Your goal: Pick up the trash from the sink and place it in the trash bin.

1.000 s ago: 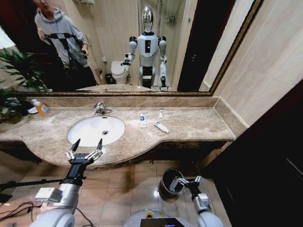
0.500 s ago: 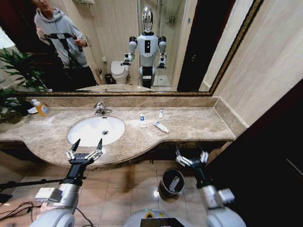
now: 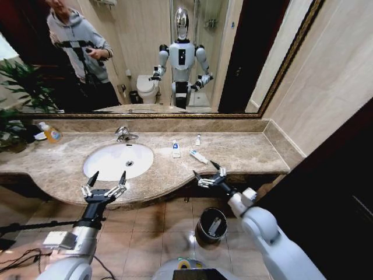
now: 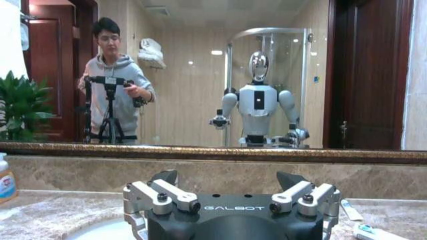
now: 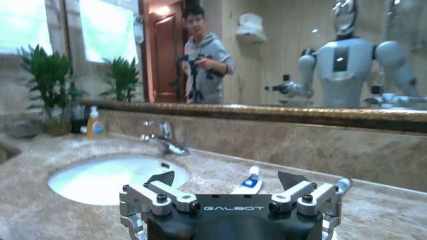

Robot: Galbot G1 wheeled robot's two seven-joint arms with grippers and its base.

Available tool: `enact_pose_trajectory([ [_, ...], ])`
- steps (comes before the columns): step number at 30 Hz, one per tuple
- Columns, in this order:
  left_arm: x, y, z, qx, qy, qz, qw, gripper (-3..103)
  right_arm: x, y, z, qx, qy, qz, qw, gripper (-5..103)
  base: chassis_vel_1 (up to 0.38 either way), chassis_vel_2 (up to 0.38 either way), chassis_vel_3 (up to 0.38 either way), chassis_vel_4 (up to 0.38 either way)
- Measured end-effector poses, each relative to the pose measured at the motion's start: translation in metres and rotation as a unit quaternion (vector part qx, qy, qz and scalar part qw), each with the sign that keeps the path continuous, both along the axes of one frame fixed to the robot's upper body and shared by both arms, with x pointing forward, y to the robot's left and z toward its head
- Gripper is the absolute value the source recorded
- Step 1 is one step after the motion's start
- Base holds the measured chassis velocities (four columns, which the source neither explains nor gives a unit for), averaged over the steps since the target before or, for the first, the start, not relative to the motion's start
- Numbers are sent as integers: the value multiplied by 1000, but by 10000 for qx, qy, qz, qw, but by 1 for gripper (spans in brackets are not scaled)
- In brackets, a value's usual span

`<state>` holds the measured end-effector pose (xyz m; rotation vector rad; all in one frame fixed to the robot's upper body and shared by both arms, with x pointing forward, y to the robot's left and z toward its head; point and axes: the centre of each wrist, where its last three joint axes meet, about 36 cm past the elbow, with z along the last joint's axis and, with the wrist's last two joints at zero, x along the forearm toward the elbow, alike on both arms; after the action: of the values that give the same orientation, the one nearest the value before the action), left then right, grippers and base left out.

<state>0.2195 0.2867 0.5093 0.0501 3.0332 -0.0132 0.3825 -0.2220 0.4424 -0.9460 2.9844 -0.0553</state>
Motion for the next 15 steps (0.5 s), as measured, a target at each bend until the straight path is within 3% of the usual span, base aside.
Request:
enact_pose_trajectory([
  [3,0,0,0,0,0,0,10000,100,15,5,-3,-115,-62,61,9999,100,0,0,0,0],
  [6,0,0,0,0,0,0,10000,100,44,11,-11,-442,-139,76,9989,100,0,0,0,0],
  [15,0,0,0,0,1,0,10000,100,90,12,-39,-719,35,-92,9974,100,0,0,0,0],
])
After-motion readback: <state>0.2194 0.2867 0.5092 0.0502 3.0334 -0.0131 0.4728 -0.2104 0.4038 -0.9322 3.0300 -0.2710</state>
